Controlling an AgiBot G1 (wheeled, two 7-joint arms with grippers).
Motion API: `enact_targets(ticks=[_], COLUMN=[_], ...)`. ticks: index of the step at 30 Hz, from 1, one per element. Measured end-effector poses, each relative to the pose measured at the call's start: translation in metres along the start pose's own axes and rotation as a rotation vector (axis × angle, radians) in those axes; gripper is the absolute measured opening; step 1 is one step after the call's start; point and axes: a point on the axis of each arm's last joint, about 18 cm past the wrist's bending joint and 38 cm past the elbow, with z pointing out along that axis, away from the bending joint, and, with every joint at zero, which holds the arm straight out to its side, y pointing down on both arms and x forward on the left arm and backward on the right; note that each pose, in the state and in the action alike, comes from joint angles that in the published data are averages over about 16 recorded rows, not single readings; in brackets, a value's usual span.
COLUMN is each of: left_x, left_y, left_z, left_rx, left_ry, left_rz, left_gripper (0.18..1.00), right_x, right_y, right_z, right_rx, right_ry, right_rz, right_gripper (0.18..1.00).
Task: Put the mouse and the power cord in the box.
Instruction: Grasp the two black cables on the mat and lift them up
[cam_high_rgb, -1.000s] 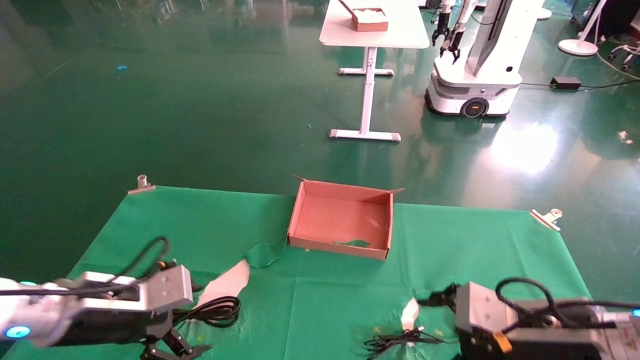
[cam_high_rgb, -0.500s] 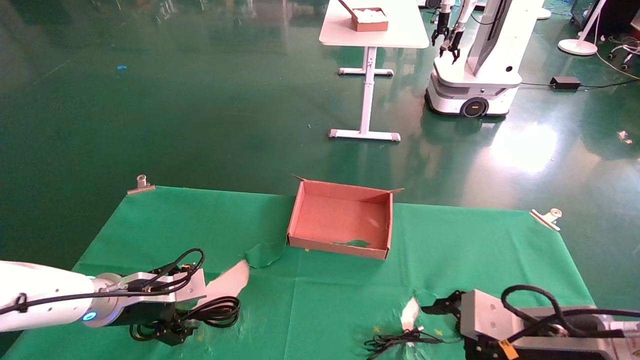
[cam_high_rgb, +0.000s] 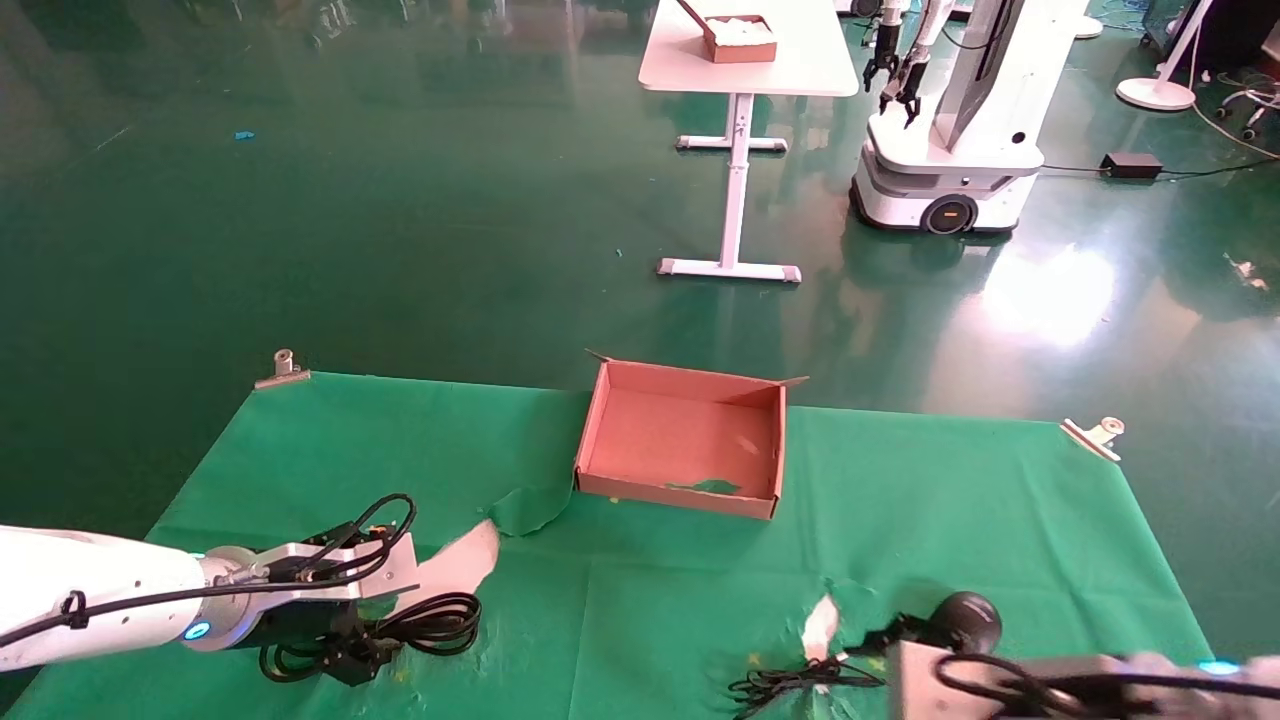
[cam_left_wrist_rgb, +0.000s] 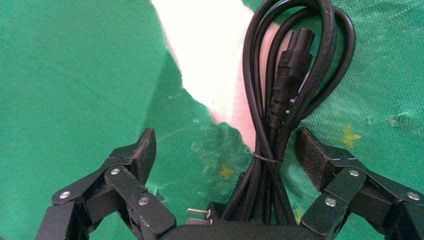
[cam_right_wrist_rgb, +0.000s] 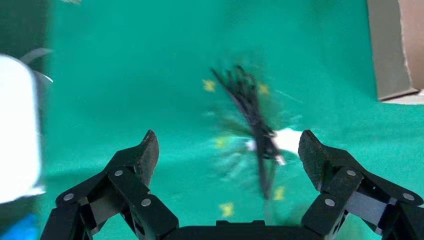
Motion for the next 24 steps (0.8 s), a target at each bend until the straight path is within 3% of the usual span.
enact_targets(ticks=[12,24], left_x=[0.0,0.0], left_y=[0.0,0.0], left_z=[0.0,0.0], left_rx=[-0.001,-0.001], left_ry=[-0.001,-0.002], left_rz=[0.0,0.0], left_gripper=[1.001,0.997], right_x=[0.033,0.043], right_y=[-0.003,0.001], right_z=[0.062,0.085], right_rx=[-0.098,-0.152], right_ry=[0.03,0.0], right_rz=[-0.007,0.019], right_gripper=[1.001,1.001])
